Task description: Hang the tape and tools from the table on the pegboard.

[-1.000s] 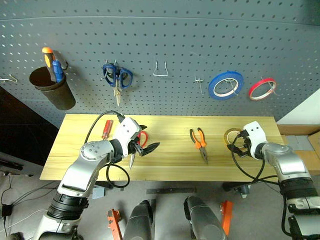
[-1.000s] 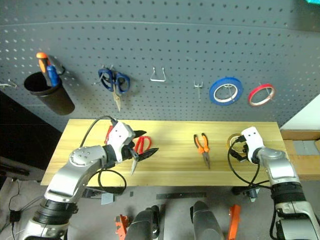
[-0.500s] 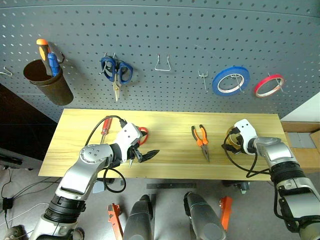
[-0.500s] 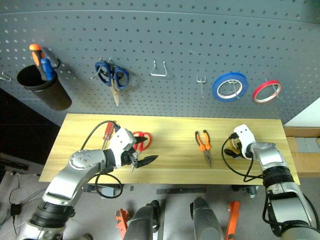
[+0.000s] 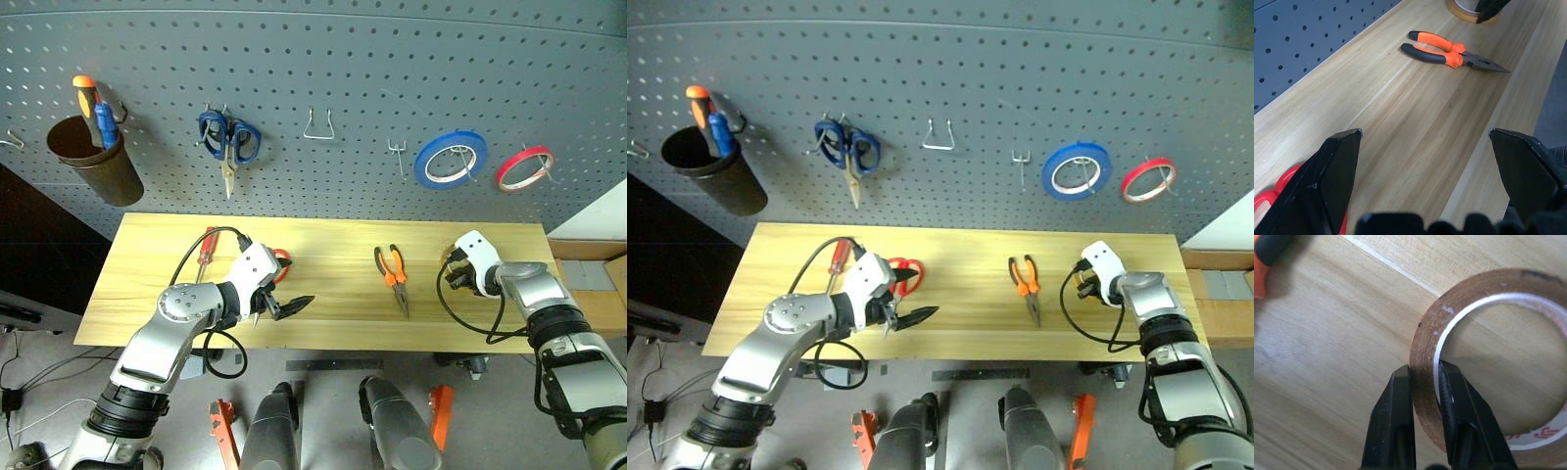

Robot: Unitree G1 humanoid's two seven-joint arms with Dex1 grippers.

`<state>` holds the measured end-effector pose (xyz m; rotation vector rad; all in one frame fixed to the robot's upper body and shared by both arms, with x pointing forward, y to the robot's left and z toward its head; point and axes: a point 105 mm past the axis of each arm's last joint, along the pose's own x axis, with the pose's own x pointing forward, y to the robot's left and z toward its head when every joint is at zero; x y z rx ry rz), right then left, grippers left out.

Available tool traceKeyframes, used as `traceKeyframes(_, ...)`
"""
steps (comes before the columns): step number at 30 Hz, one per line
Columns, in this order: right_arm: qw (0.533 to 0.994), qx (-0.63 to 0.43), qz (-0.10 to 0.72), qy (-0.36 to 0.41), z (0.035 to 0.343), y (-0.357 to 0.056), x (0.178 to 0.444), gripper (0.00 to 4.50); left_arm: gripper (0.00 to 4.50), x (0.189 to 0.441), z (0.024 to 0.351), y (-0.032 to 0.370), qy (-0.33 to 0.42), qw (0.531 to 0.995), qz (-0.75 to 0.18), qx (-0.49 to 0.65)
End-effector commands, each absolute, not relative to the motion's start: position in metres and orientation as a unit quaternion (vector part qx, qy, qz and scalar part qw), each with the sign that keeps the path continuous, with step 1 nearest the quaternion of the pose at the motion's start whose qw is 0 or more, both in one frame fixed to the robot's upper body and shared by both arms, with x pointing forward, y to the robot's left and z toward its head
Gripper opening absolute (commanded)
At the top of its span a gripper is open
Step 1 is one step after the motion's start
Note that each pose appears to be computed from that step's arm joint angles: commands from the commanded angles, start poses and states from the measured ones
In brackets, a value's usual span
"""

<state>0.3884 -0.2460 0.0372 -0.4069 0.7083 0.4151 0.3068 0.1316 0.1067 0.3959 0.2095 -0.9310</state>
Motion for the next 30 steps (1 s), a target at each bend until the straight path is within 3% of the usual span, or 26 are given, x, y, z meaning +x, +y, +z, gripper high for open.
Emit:
traceKeyframes(1,0.89,-0.214,0.191,0.355,0.022,-0.252,0.378,0.11,4.5,0.298,0.128,0.119,0.046,0.864,-0.473,0.168)
traceKeyframes(6,0.903,-0.245,0.196,0.294,0.048,-0.245,0.371,0.11,4.5,0.284,0.14,0.116,0.026,0.852,-0.508,0.128)
traceKeyframes(12,0.916,-0.275,0.191,0.223,0.096,-0.233,0.344,0.11,4.5,0.286,0.141,0.121,0.016,0.855,-0.501,0.135)
traceKeyframes(16,0.918,-0.32,0.189,0.139,0.134,-0.205,0.309,0.11,4.5,0.296,0.147,0.132,-0.02,0.87,-0.475,0.134)
traceKeyframes(19,0.922,-0.329,0.181,0.1,0.145,-0.186,0.291,0.11,4.5,0.3,0.155,0.138,-0.047,0.876,-0.462,0.13)
traceKeyframes(23,0.912,-0.374,0.165,-0.036,0.175,-0.139,0.27,0.11,4.5,0.305,0.171,0.146,-0.083,0.878,-0.456,0.115)
traceKeyframes(30,0.889,-0.399,0.185,-0.128,0.205,-0.109,0.295,0.11,4.5,0.301,0.171,0.138,-0.069,0.867,-0.482,0.108)
